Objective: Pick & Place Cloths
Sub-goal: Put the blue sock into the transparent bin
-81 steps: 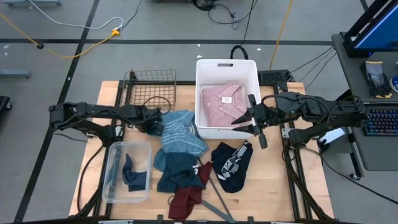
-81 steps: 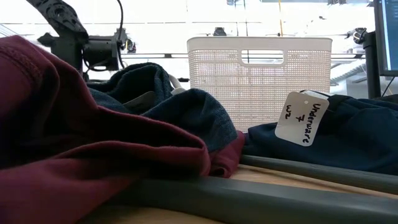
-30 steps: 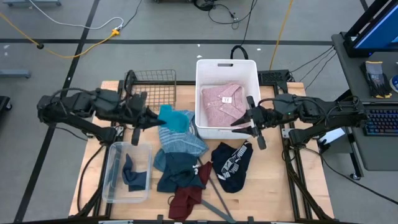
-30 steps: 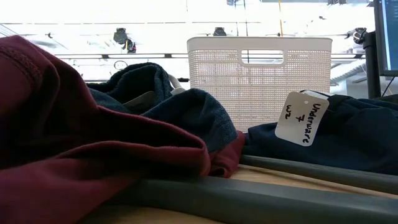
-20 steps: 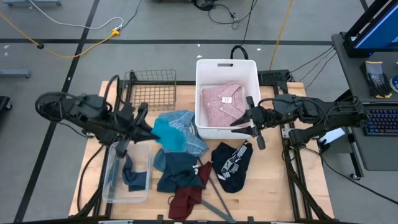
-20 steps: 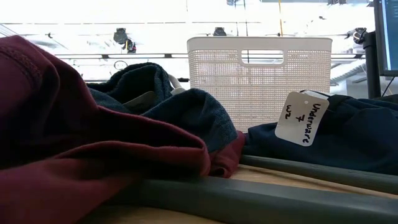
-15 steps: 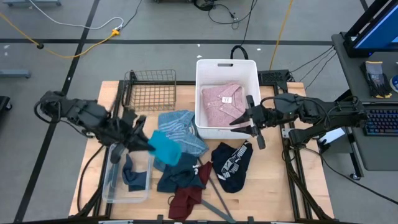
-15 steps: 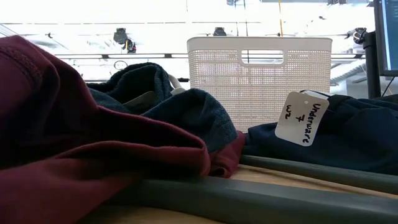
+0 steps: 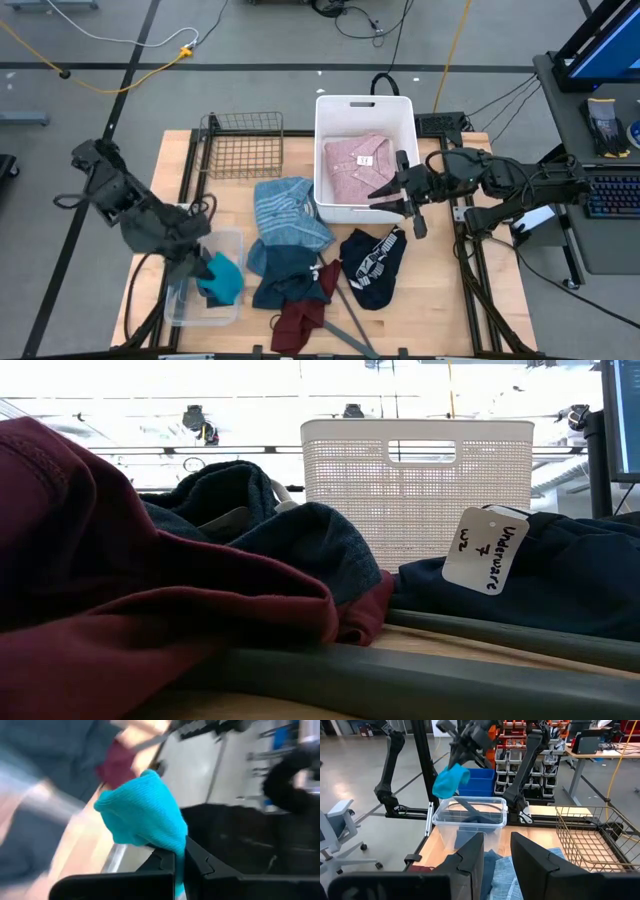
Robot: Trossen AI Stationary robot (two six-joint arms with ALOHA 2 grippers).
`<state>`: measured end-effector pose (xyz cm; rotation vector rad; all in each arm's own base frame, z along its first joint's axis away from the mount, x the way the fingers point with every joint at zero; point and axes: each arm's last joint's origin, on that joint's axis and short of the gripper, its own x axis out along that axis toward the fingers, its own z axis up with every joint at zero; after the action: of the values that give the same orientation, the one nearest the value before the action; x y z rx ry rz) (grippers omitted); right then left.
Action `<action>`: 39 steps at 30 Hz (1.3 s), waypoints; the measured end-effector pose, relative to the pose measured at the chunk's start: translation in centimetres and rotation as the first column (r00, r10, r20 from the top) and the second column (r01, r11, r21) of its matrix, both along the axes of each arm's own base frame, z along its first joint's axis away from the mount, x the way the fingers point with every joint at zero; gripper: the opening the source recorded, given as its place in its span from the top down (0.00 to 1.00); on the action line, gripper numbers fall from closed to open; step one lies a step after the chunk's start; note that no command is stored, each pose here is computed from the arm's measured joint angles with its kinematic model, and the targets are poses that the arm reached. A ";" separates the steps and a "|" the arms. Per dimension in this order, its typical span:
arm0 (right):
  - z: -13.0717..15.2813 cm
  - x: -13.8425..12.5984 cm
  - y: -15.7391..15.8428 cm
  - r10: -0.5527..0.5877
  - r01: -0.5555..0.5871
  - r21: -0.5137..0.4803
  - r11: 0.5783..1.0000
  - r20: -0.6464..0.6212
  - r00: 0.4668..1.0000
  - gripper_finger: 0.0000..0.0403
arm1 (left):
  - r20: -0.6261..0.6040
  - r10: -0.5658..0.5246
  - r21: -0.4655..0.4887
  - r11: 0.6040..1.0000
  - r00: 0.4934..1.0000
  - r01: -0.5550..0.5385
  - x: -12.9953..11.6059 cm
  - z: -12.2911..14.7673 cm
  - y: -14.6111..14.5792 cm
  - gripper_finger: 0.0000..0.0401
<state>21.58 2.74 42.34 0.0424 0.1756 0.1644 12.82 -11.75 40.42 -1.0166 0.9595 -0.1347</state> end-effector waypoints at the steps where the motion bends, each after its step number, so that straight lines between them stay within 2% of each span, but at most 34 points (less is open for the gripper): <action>1: 0.0 0.0 0.0 -0.002 0.002 0.008 1.000 -0.001 1.000 0.78 | -0.046 0.000 0.005 1.000 0.999 0.000 -0.4 -0.3 -0.2 1.00; 4: 0.0 0.0 0.0 -0.005 0.005 0.024 1.000 -0.005 1.000 0.78 | -0.209 0.014 0.043 0.999 0.978 -0.005 -1.5 -1.4 -0.4 1.00; 7: 0.0 0.0 0.0 -0.005 0.005 0.025 1.000 -0.005 1.000 0.78 | -0.373 0.041 0.121 0.993 0.927 0.005 -2.3 -2.6 -0.4 1.00; 11: 0.2 0.0 -0.1 -0.033 0.033 0.023 0.999 0.014 0.999 0.78 | -0.474 0.078 0.263 0.963 0.877 0.057 -2.4 -3.9 -0.7 1.00; 18: 0.2 0.1 -0.2 -0.076 0.076 0.018 0.997 0.021 0.997 0.78 | -0.490 0.059 0.469 0.859 0.870 0.206 -0.8 -6.0 -2.5 1.00; 24: 0.2 0.1 -0.2 -0.081 0.081 0.013 0.997 0.021 0.996 0.78 | -0.552 0.024 0.548 0.764 0.834 0.341 0.6 -8.0 -4.2 1.00; 29: 0.2 0.1 -0.2 -0.081 0.080 0.010 0.997 0.021 0.997 0.78 | -0.615 0.034 0.557 0.726 0.788 0.404 1.4 -9.3 -5.3 1.00; 39: 0.2 0.1 -0.2 -0.077 0.077 0.009 0.997 0.020 0.997 0.78 | -0.642 0.081 0.593 0.683 0.763 0.427 2.3 -11.1 -6.7 0.99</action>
<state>21.65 2.53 42.54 0.0559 0.1523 0.0882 15.14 -18.42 29.34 -0.1843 1.5711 0.4347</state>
